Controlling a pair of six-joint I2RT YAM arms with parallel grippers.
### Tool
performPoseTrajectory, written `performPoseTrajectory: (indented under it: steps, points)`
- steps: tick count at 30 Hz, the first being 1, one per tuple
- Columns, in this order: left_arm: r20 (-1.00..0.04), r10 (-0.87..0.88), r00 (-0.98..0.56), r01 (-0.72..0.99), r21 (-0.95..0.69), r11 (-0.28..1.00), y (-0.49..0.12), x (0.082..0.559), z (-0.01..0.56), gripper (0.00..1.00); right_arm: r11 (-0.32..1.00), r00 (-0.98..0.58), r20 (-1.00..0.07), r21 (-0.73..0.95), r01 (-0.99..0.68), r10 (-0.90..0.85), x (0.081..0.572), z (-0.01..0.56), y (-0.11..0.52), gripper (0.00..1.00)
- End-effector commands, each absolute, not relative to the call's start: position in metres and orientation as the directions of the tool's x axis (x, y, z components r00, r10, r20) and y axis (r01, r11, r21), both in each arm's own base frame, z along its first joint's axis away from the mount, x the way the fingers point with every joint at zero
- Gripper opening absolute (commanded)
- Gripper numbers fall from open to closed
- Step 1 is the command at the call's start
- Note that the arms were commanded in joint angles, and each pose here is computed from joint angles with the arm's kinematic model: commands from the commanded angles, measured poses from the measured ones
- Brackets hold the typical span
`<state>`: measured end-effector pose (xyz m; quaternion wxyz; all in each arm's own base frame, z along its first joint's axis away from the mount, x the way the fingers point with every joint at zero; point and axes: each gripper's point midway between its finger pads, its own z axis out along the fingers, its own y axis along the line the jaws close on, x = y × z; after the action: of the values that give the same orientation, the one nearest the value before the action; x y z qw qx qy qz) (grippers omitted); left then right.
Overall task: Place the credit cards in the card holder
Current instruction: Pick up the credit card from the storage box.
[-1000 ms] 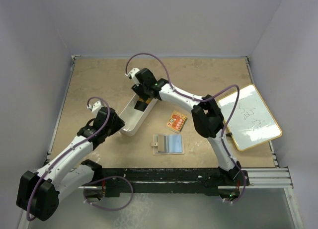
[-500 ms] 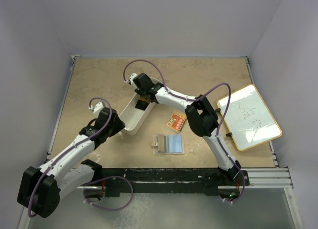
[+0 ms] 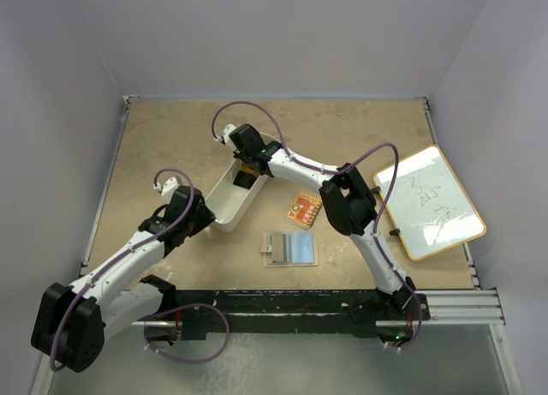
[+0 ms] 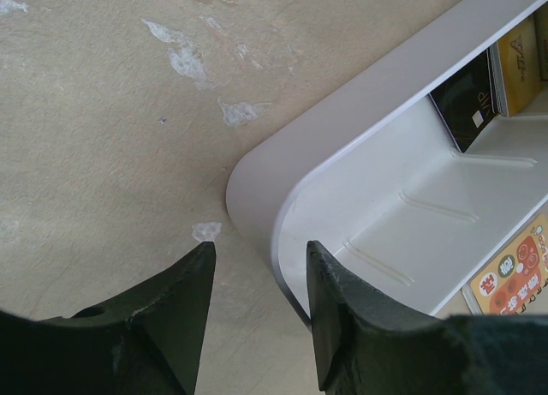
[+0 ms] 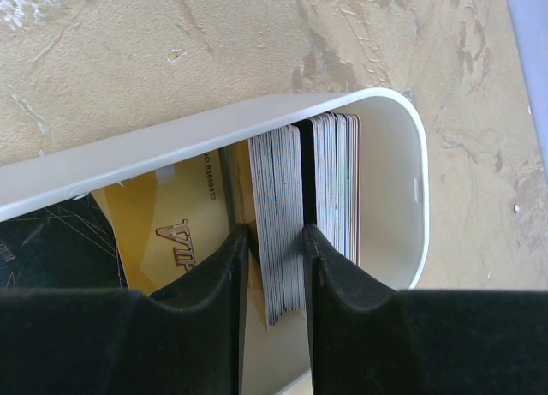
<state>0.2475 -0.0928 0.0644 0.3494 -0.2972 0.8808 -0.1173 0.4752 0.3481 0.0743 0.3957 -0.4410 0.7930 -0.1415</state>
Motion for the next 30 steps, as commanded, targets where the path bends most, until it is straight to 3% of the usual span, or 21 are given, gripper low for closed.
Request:
performPoseTrajectory:
  steps: [1, 9, 15, 21, 30]
  points:
    - [-0.562, -0.591, -0.578, -0.452, -0.383, 0.806, -0.086, 0.248, 0.061, 0.43, 0.631, -0.28, -0.578, -0.597, -0.495, -0.766, 0.501, 0.12, 0.341, 0.18]
    - [-0.556, -0.583, -0.592, -0.455, -0.367, 0.811, -0.086, 0.247, 0.059, 0.43, 0.645, -0.271, -0.598, -0.596, -0.479, -0.754, 0.504, 0.137, 0.34, 0.25]
    - [-0.563, -0.589, -0.579, -0.453, -0.378, 0.807, -0.084, 0.247, 0.064, 0.42, 0.64, -0.276, -0.591, -0.593, -0.488, -0.758, 0.505, 0.134, 0.337, 0.23]
    - [-0.562, -0.592, -0.578, -0.454, -0.381, 0.806, -0.085, 0.247, 0.064, 0.42, 0.646, -0.276, -0.597, -0.593, -0.481, -0.753, 0.506, 0.136, 0.336, 0.32]
    - [-0.56, -0.592, -0.58, -0.45, -0.385, 0.806, -0.086, 0.247, 0.064, 0.42, 0.653, -0.267, -0.611, -0.587, -0.478, -0.745, 0.508, 0.144, 0.339, 0.32]
